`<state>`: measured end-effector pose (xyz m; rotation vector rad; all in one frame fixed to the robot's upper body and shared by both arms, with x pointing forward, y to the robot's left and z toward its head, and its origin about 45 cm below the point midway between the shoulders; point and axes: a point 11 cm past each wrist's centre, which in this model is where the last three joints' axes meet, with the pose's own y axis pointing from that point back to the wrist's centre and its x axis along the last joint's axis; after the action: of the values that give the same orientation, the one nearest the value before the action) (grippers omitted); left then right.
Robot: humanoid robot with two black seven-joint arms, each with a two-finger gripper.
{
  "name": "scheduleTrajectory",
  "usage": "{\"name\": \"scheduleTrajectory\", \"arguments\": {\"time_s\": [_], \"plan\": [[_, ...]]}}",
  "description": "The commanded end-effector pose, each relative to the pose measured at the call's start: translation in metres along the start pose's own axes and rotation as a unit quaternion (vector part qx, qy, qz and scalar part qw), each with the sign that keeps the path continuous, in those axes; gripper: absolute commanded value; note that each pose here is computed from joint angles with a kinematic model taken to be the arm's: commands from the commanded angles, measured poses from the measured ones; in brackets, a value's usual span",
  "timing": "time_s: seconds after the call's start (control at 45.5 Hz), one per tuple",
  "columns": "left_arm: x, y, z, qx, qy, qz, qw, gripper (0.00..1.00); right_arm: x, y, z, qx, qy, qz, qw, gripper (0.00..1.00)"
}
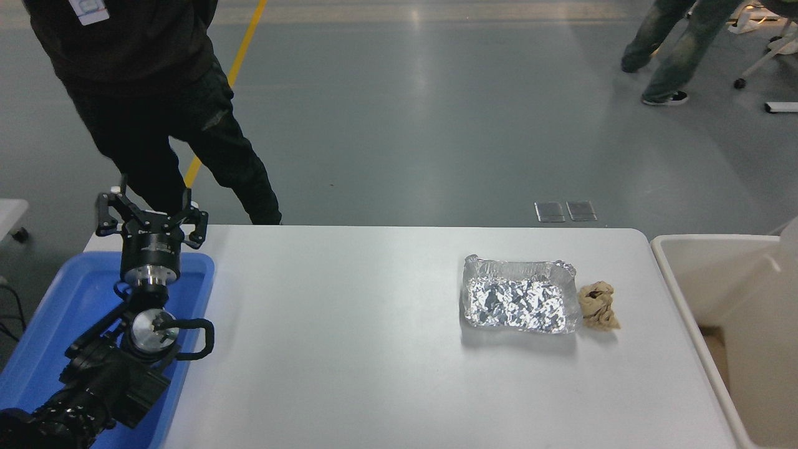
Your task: Pick up paper cup place in dustbin
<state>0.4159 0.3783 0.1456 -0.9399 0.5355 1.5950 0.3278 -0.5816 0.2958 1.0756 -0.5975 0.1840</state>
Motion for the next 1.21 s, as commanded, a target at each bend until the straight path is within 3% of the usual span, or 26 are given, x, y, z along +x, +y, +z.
{"name": "scheduleTrajectory", "arguments": {"time_s": [0.0,0.33,0.703,0.725,0.747,0.769,0.813,0.945,1.187], "plan": [[0.000,0.000,0.000,0.000,0.000,0.000,1.000,0.99,-0.068,-0.082,0.012,-0.043,-0.085,0.028,0.995,0.00],[0.000,0.000,0.000,0.000,0.000,0.000,1.000,0.99,-0.149,-0.141,-0.045,-0.047,-0.162,0.030,0.985,0.00],[0.000,0.000,0.000,0.000,0.000,0.000,1.000,0.99,-0.176,-0.148,-0.071,-0.033,-0.149,0.020,0.988,0.00],[0.000,0.000,0.000,-0.001,0.000,0.000,1.000,0.99,-0.176,-0.148,-0.071,-0.033,-0.149,0.021,0.988,0.05],[0.000,0.000,0.000,0.000,0.000,0.000,1.000,0.99,-0.176,-0.148,-0.072,-0.033,-0.149,0.021,0.988,0.23],[0.000,0.000,0.000,0.000,0.000,0.000,1.000,0.99,-0.176,-0.148,-0.073,-0.032,-0.150,0.022,0.988,0.45],[0.000,0.000,0.000,0.000,0.000,0.000,1.000,0.99,-0.172,-0.148,-0.074,-0.030,-0.151,0.026,0.988,1.00],[0.000,0.000,0.000,0.000,0.000,0.000,1.000,0.99,-0.172,-0.147,-0.076,-0.027,-0.151,0.019,0.988,1.00],[-0.001,0.000,0.000,0.001,0.000,-0.001,1.000,0.99,-0.102,-0.117,-0.048,-0.015,-0.174,0.042,0.984,1.00]]}}
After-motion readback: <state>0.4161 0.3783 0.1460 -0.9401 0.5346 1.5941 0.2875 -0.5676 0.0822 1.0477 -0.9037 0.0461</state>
